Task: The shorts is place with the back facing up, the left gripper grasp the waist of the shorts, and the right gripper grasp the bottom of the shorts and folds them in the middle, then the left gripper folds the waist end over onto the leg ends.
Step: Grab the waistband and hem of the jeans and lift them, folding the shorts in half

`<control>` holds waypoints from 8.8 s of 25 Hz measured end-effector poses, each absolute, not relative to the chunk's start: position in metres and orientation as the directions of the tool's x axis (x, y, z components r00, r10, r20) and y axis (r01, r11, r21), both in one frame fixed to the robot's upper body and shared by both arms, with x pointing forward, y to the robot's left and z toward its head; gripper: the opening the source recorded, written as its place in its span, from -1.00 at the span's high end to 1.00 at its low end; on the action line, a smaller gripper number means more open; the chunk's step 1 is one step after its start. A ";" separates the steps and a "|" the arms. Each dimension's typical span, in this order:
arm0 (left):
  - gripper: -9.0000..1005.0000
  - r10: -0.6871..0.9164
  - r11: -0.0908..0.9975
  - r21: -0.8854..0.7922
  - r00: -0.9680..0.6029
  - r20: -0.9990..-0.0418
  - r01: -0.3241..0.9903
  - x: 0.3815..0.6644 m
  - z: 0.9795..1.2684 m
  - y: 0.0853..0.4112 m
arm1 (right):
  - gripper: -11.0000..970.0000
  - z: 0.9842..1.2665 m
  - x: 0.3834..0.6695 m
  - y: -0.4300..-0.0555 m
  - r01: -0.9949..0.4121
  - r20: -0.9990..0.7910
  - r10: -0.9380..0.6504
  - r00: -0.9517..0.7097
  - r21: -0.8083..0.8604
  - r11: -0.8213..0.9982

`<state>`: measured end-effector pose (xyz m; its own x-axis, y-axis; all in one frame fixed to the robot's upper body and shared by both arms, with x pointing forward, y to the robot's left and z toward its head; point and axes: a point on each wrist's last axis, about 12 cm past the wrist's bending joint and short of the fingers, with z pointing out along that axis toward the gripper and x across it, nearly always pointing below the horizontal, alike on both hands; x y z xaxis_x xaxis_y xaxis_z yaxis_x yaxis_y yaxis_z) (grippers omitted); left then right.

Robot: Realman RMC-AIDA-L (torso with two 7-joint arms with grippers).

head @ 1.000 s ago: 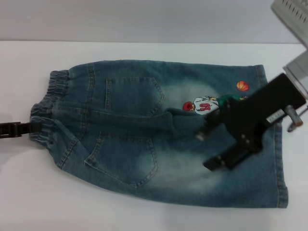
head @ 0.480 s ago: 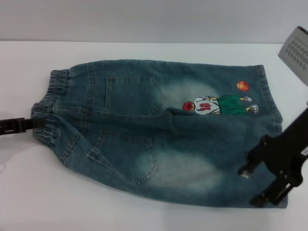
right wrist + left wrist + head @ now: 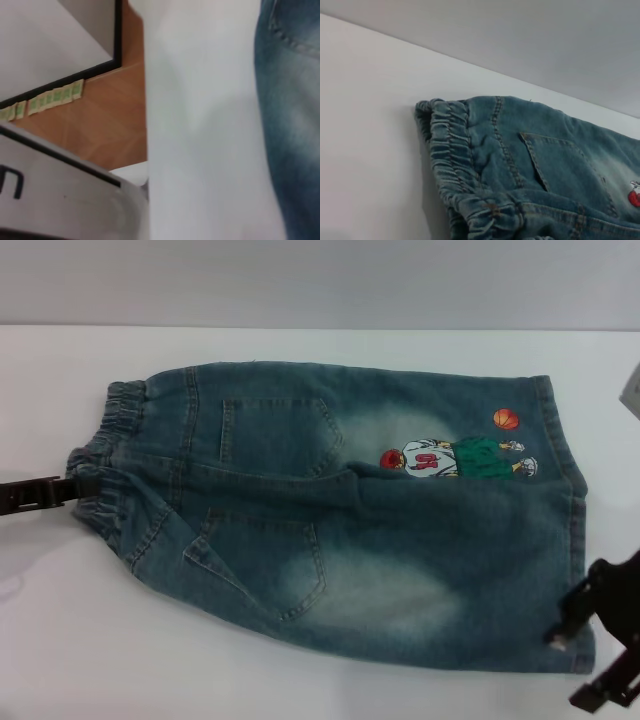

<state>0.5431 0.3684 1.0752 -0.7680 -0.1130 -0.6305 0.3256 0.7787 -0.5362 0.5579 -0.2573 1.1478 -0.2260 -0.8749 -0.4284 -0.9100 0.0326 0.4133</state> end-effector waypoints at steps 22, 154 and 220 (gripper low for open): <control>0.89 -0.128 0.767 -0.551 -0.764 -0.633 0.329 0.545 1.073 0.357 | -0.52 1.141 0.537 -0.305 -0.878 -0.382 -0.877 -0.293 0.470 0.088; 0.89 -0.119 0.754 -0.552 -0.754 -0.646 0.355 0.548 1.075 0.353 | 0.33 1.115 0.571 -0.245 -0.955 -0.328 -0.928 -0.176 0.287 0.080; 0.88 -0.278 0.827 -0.485 -0.545 -0.791 0.283 0.609 1.102 0.329 | 0.98 1.110 0.625 -0.334 -0.515 -0.888 -0.164 -0.430 0.092 0.852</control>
<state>0.6090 0.3287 1.1015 -0.5447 -0.2778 -0.7913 0.2830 0.8273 -0.4852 0.6255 -0.3338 1.1096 -0.4295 -0.1639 -0.8881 -0.5149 0.8523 0.0917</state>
